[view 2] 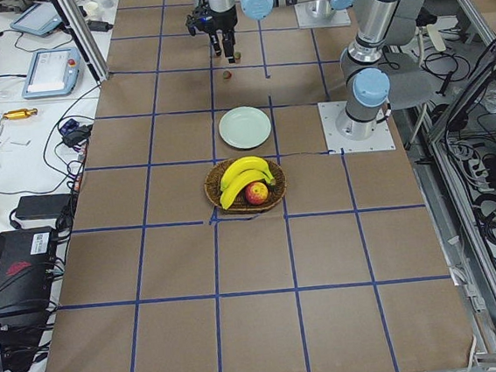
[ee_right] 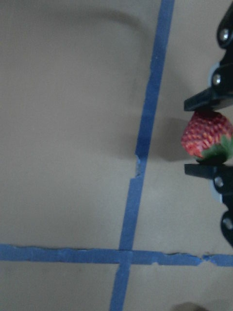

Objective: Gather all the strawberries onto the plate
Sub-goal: 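Grasp that strawberry with the right gripper and lift it, then lower the strawberry beside the first one and open the right gripper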

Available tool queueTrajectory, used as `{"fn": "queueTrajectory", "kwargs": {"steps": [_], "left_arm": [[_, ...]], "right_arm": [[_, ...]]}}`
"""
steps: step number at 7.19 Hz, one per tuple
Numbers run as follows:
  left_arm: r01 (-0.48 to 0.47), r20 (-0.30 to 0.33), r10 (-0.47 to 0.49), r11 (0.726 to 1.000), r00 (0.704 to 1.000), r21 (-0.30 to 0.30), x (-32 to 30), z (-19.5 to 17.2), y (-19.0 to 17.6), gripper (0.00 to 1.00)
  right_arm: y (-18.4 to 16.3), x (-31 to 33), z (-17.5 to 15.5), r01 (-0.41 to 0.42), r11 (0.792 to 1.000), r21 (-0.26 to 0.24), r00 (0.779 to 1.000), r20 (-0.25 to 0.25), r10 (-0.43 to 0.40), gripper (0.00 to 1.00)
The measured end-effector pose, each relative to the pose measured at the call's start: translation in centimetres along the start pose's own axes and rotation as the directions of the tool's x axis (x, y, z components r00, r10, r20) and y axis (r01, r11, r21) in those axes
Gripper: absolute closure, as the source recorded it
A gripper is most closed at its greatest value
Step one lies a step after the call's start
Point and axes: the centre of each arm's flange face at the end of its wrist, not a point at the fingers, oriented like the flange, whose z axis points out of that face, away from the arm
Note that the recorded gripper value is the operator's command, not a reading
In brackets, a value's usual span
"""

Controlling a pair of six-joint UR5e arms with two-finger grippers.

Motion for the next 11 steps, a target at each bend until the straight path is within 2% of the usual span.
{"fn": "queueTrajectory", "kwargs": {"steps": [2, 4, 7, 10, 11], "left_arm": [[-0.001, 0.0, 0.001, 1.0, 1.0, 0.001, 0.0, 0.0, 0.0, 0.0], [0.009, 0.009, -0.009, 1.0, 1.0, 0.015, -0.8, -0.7, 0.0, 0.0], [0.011, 0.013, -0.011, 1.0, 1.0, 0.018, -1.5, -1.1, -0.1, 0.0], [0.011, 0.013, -0.011, 1.0, 1.0, 0.018, -1.5, -1.1, -0.1, 0.0], [0.01, 0.013, -0.01, 1.0, 1.0, 0.016, -1.5, -1.0, 0.0, 0.0]], "right_arm": [[-0.7, -0.1, -5.4, 0.022, 0.997, 0.071, 0.999, -0.039, -0.019, 1.0], [-0.3, -3.6, -8.1, 0.04, 0.996, 0.075, 0.998, -0.041, -0.037, 1.0], [2.5, -11.5, -7.6, 0.059, 0.996, 0.071, 0.998, -0.04, -0.057, 1.0], [4.6, -17.4, -4.6, 0.075, 0.996, 0.048, 0.997, -0.008, -0.074, 1.0], [4.7, -18.5, -3.5, 0.082, 0.996, 0.042, 0.997, 0.01, -0.082, 0.92]]}}
